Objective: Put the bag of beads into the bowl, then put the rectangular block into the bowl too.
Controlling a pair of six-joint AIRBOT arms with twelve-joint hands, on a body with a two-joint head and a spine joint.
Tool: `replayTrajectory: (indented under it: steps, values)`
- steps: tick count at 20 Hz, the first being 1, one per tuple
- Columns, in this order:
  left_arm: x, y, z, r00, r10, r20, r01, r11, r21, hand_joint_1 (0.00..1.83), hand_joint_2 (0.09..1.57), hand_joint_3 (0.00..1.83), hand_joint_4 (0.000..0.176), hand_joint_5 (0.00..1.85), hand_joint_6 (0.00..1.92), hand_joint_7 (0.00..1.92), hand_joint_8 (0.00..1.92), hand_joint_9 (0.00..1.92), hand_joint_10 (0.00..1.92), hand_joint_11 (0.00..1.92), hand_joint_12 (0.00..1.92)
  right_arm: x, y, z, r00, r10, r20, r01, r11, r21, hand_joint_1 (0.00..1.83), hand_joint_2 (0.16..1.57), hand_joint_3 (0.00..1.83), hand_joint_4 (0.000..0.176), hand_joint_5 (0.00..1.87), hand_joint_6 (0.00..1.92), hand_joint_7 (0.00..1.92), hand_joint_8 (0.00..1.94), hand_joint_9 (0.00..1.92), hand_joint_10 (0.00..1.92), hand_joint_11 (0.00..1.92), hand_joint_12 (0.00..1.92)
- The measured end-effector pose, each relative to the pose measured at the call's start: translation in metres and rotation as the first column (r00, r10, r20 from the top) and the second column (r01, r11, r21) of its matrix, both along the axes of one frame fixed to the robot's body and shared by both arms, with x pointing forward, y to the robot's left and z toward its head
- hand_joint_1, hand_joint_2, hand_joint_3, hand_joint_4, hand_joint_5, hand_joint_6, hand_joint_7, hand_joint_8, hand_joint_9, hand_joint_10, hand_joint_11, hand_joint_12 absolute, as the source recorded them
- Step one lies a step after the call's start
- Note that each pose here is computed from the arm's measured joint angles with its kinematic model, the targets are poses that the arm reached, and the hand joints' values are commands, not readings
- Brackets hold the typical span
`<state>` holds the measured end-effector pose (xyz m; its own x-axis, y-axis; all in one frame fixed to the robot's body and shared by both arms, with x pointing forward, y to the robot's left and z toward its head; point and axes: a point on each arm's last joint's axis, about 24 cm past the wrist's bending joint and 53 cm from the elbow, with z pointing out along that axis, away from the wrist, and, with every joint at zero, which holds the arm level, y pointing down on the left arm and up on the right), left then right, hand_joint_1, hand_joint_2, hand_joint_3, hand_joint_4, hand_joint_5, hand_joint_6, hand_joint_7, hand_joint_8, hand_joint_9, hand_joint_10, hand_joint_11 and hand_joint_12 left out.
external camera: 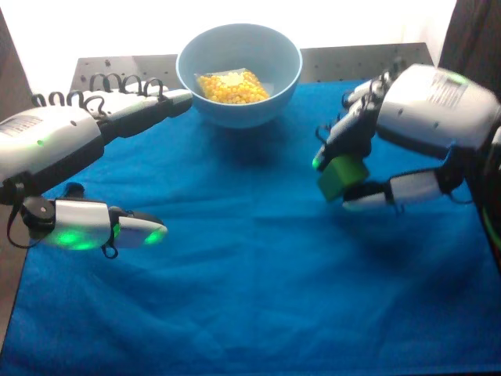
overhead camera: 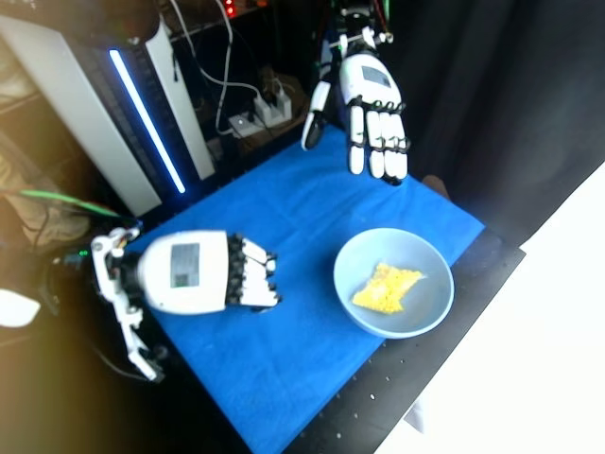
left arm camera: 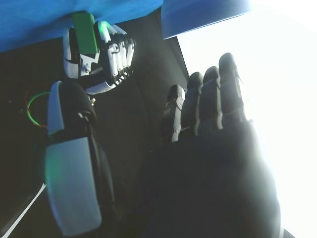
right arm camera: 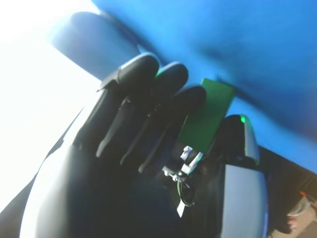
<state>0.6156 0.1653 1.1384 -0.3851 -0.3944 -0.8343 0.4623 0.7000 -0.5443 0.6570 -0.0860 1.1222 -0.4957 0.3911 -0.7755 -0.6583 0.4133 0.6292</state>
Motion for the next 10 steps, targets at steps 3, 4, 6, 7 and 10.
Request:
replayTrajectory:
  steps: [3, 4, 6, 7, 10]
  values:
    - [0.002, 0.002, 0.000, 1.0000, 0.009, -0.003, -0.009, 1.0000, -0.005, 0.78, 0.98, 0.00, 0.101, 0.09, 0.00, 0.11, 0.00, 0.04, 0.01, 0.00, 0.05, 0.006, -0.006, 0.037, 0.997, 0.001, 0.079, -0.002, 1.000, 0.024, 1.27, 1.10, 0.00, 0.000, 0.97, 0.82, 1.08, 1.06, 0.96, 1.33, 0.72, 1.78]
    - [0.001, 0.000, -0.002, 1.0000, 0.006, -0.006, -0.006, 1.0000, -0.007, 0.80, 0.98, 0.00, 0.100, 0.10, 0.00, 0.12, 0.00, 0.03, 0.01, 0.00, 0.04, 0.011, -0.006, 0.052, 0.994, -0.003, 0.112, -0.001, 0.999, 0.036, 1.26, 1.09, 0.00, 0.000, 0.99, 0.79, 1.08, 1.05, 0.98, 1.33, 0.77, 1.75]
    - [0.000, -0.002, -0.002, 1.0000, -0.001, -0.006, 0.001, 1.0000, -0.009, 0.79, 0.98, 0.00, 0.088, 0.09, 0.00, 0.11, 0.00, 0.04, 0.00, 0.00, 0.11, 0.022, -0.007, 0.072, 0.987, -0.014, 0.163, 0.005, 0.998, 0.058, 1.24, 1.12, 0.00, 0.000, 0.94, 0.88, 1.03, 1.12, 0.96, 1.32, 0.82, 1.68]
    - [0.000, -0.003, -0.003, 1.0000, -0.003, -0.008, 0.002, 1.0000, -0.008, 0.78, 0.98, 0.00, 0.105, 0.09, 0.00, 0.11, 0.00, 0.03, 0.00, 0.00, 0.04, 0.031, -0.006, 0.081, 0.983, -0.029, 0.183, 0.015, 0.997, 0.076, 1.14, 1.10, 0.00, 0.000, 1.01, 0.92, 1.06, 0.93, 1.08, 1.21, 0.96, 1.56]
    - [0.001, -0.002, -0.002, 1.0000, 0.002, -0.005, -0.002, 0.9999, -0.012, 0.79, 0.98, 0.00, 0.110, 0.09, 0.00, 0.10, 0.00, 0.03, 0.00, 0.01, 0.03, 0.054, 0.011, 0.099, 0.975, -0.056, 0.217, 0.031, 0.993, 0.118, 1.16, 1.07, 0.00, 0.000, 1.07, 0.84, 1.24, 0.72, 1.20, 1.14, 1.04, 1.48]
